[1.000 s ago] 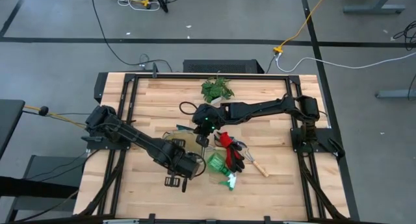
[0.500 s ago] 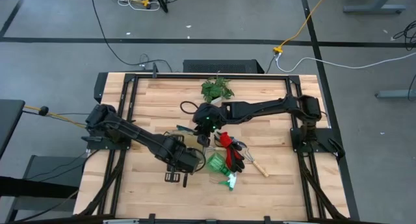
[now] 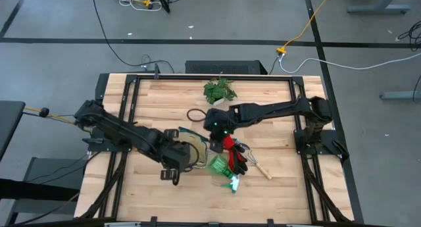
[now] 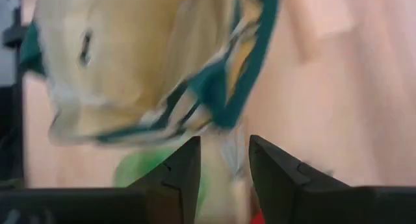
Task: Pick & Place Garden tools in Gardening bag
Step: Put the green spray bottle into the green gardening bag
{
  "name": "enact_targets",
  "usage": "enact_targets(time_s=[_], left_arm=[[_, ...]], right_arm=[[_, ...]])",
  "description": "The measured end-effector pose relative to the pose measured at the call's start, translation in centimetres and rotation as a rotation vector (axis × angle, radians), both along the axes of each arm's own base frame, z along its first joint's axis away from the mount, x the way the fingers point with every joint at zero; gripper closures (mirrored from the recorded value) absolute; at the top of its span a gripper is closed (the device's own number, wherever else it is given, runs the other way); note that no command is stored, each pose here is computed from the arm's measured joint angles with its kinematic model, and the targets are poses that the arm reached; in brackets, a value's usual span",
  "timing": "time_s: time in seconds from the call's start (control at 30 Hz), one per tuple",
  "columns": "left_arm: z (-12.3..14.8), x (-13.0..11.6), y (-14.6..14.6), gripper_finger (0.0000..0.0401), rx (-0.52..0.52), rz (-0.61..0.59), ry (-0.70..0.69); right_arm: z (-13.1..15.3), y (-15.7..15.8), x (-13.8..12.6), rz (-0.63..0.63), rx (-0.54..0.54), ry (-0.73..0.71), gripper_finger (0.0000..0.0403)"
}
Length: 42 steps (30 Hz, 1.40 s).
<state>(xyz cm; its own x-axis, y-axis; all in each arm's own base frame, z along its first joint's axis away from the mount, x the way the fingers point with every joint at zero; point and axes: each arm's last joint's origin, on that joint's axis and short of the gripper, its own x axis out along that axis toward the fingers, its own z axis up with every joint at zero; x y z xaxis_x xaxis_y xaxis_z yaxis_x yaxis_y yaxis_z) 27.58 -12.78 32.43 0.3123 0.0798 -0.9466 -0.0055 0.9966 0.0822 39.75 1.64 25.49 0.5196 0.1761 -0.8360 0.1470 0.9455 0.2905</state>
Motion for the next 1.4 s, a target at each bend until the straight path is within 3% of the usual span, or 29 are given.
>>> enact_targets(time_s=[0.27, 0.5, 1.1, 1.4], left_arm=[[1.3, -1.3, -0.3, 0.0238, 0.032, -0.002, -0.066], [1.2, -1.5, -0.7, 0.0238, 0.045, -0.016, -0.062], [1.2, -1.5, -0.6, 0.0238, 0.046, -0.016, -0.059], [1.2, -1.5, -0.7, 0.0238, 0.046, -0.016, -0.059]], right_arm=[[-0.6, 4.2, -1.7, 0.025, 0.056, 0.172, 0.0270], [-0.7, 7.4, -2.7, 0.029, 0.078, 0.232, 0.0270], [-2.6, 13.8, -5.4, -0.052, -0.098, 0.216, 0.0270], [-5.8, 14.6, -5.9, -0.115, -0.036, 0.156, 0.0270]])
